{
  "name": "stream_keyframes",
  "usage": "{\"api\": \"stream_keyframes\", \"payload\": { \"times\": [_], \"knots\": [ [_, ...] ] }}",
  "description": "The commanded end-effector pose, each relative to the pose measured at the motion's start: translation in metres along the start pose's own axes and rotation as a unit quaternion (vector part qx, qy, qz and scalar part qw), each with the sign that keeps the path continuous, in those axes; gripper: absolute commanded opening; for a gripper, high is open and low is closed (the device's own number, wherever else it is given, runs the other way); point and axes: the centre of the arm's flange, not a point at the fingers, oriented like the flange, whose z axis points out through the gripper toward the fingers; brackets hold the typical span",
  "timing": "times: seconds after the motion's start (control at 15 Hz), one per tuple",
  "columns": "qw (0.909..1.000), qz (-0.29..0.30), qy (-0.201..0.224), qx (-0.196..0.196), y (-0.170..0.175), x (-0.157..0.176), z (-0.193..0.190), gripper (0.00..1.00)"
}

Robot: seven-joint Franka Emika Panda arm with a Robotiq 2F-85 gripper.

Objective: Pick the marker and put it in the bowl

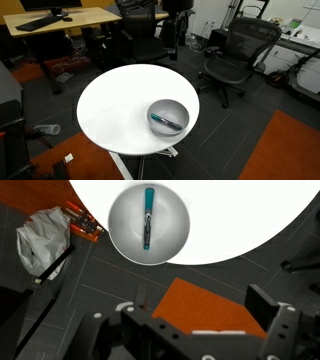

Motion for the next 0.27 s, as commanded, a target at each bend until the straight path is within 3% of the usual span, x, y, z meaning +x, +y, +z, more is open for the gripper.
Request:
{"api": "stream_keyframes", "payload": {
  "times": [0.0,0.2],
  "knots": [
    [1.0,-0.001,-0.001,0.0,0.0005,-0.0015,-0.0009,1.0],
    [1.0,-0.001,-0.003,-0.001,0.0016,-0.0029,0.0008,1.0]
  ]
}}
